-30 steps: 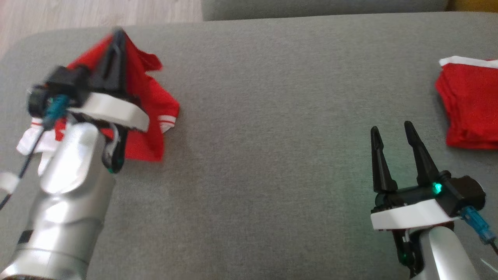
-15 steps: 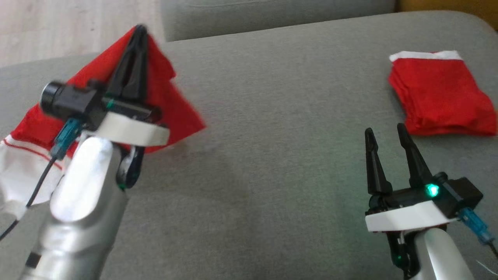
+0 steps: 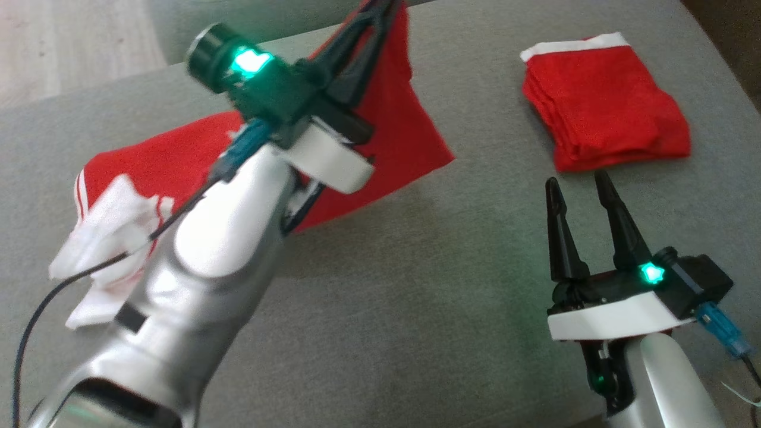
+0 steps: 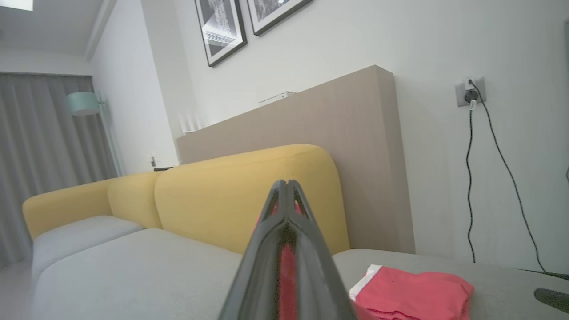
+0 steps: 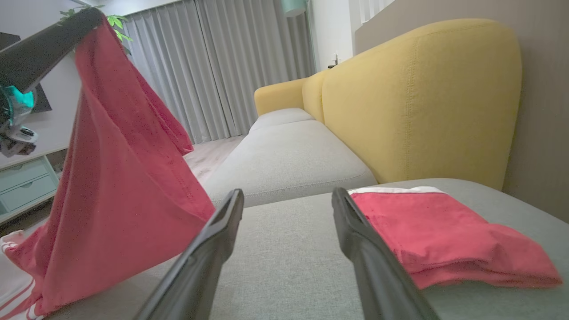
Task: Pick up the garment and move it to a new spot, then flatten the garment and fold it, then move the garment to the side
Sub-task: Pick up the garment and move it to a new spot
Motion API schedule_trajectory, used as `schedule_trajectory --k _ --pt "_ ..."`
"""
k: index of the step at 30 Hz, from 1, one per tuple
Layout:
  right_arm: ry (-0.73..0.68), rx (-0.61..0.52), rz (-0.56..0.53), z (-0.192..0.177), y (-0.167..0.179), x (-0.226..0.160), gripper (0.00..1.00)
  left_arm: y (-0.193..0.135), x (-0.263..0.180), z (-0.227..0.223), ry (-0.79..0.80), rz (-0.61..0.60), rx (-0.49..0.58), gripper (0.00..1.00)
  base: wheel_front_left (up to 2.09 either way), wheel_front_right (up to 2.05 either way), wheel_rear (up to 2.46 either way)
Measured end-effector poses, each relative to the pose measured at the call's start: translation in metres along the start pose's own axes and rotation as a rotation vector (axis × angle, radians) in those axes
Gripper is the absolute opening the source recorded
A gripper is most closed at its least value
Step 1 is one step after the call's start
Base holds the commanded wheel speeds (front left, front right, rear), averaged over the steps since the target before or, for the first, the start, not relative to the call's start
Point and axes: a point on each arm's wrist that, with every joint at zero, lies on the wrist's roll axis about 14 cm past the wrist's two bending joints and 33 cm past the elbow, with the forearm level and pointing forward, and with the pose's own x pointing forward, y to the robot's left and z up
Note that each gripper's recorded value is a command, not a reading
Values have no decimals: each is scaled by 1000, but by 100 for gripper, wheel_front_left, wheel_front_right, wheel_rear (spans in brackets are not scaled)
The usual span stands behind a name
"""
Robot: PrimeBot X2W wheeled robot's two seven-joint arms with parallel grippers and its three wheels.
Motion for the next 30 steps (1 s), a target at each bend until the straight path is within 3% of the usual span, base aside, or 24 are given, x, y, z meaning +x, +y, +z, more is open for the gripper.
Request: schedule_trajectory --k 1,2,3,10,15,21,25,30 --pt "0 -2 -8 1 -2 -1 100 -6 6 -2 1 -16 -5 0 0 0 0" --pt "0 -4 -14 1 -4 -3 100 -11 10 -5 10 -26 -7 40 0 0 0" --pt "0 -6 -19 1 -6 -4 100 -13 13 -10 21 -30 -11 100 0 0 0" --pt "-6 -10 -13 3 -5 -3 100 5 -4 -47 143 42 -45 100 0 0 0" --pt "-2 -31 23 0 5 3 100 64 -43 -41 141 232 -40 100 0 0 0" --pt "14 -61 73 -7 20 4 100 113 -133 -22 126 483 9 100 0 0 0" --pt "29 -78 132 -13 38 3 100 115 -204 -23 174 615 25 100 0 0 0" --pt "43 -78 186 -18 55 1 100 84 -273 -37 249 723 -28 100 0 0 0"
